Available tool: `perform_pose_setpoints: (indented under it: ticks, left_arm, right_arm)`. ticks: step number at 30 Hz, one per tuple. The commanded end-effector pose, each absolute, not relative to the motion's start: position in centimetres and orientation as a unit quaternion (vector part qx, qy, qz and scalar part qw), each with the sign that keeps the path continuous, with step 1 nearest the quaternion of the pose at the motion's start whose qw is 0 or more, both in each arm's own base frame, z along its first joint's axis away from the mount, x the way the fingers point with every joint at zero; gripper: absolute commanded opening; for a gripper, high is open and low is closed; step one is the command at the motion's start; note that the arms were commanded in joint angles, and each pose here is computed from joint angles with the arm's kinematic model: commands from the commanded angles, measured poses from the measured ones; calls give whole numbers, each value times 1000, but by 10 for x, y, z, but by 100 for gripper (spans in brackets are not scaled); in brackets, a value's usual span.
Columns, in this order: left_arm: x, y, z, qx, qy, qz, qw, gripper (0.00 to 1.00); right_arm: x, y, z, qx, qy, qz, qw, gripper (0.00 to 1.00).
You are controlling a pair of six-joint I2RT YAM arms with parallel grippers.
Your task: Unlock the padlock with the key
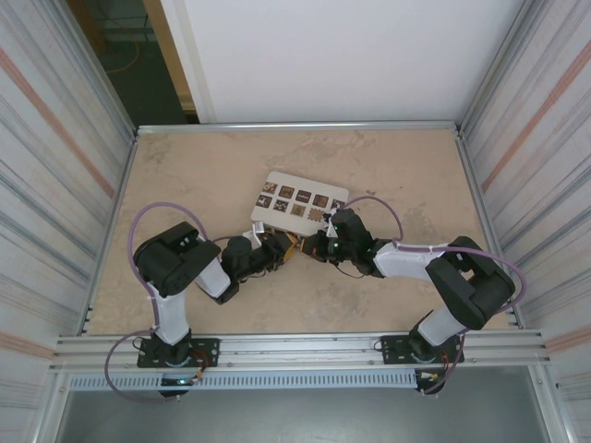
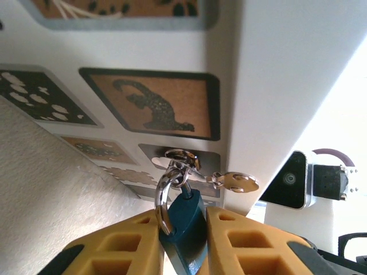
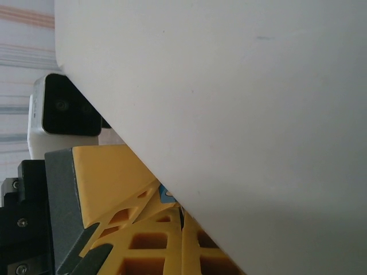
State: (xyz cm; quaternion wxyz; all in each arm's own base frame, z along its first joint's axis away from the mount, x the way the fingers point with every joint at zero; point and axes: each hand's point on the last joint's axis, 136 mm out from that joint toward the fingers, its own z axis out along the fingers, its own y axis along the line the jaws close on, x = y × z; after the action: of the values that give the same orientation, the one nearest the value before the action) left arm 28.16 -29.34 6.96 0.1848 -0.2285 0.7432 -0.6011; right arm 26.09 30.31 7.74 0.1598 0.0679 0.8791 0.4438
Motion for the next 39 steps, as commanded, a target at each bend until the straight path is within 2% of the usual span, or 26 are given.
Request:
perform_pose_setpoints:
  ticks: [1, 6, 11, 24, 35, 39]
  left_arm:
    - [286, -296, 73, -227, 738, -605, 195, 20]
    - [287, -294, 73, -228, 738, -603, 199, 7]
    - [286, -293, 75, -229, 738, -601, 203, 0]
    - [283, -287, 92, -226, 753, -582, 210, 0]
    - [279, -286, 109, -220, 773, -560, 201, 0]
    - [278, -284, 112, -221, 780, -551, 200, 0]
  right_arm:
    - [264, 319, 102, 59, 854, 489, 166, 0]
    - [263, 316, 106, 52, 857, 483, 173, 10]
    - [262, 306, 107, 45, 867, 459, 186, 22]
    - [259, 265, 127, -31, 893, 360, 269, 48]
    - [254, 229, 184, -169, 845, 275, 426, 64]
    - [248, 220, 202, -214, 808, 254, 487, 76]
